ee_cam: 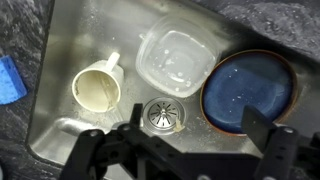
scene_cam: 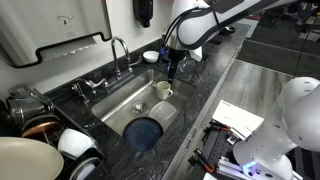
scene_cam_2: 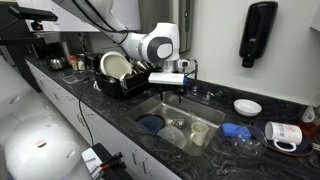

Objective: Remove the straw from the cup that is in the sink and put it in the utensil holder

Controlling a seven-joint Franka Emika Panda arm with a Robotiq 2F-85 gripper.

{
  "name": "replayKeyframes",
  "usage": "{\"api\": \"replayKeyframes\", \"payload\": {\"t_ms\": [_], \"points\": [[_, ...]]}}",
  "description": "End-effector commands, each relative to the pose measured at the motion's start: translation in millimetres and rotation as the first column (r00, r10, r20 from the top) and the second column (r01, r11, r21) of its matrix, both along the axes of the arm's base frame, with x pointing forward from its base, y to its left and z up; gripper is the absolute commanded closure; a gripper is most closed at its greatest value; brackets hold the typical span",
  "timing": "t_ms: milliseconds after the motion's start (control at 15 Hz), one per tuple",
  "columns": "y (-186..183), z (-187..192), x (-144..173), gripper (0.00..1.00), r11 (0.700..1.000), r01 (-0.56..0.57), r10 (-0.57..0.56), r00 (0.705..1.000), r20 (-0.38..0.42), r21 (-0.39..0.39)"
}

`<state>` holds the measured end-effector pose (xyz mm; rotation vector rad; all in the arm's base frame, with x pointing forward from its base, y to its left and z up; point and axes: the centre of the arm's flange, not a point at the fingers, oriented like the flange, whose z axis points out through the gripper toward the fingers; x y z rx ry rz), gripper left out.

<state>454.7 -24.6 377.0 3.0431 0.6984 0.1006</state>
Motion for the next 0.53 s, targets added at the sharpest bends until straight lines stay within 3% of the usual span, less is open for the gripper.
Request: {"api": "replayKeyframes", "payload": {"t_ms": [0, 133, 200, 467], "points": [[-9, -30, 32, 0.0, 0.981, -0.191, 0.189, 0.98, 0.058, 0.021], [-10, -41, 39, 0.0, 0.958, -0.285, 0.28, 0.954, 0.105, 0.035], [-6, -26, 21, 0.0, 0.98, -0.196, 0.194, 0.978, 0.074, 0.016], [-7, -37, 29, 0.0, 0.966, -0.257, 0.254, 0.963, 0.086, 0.019]]}}
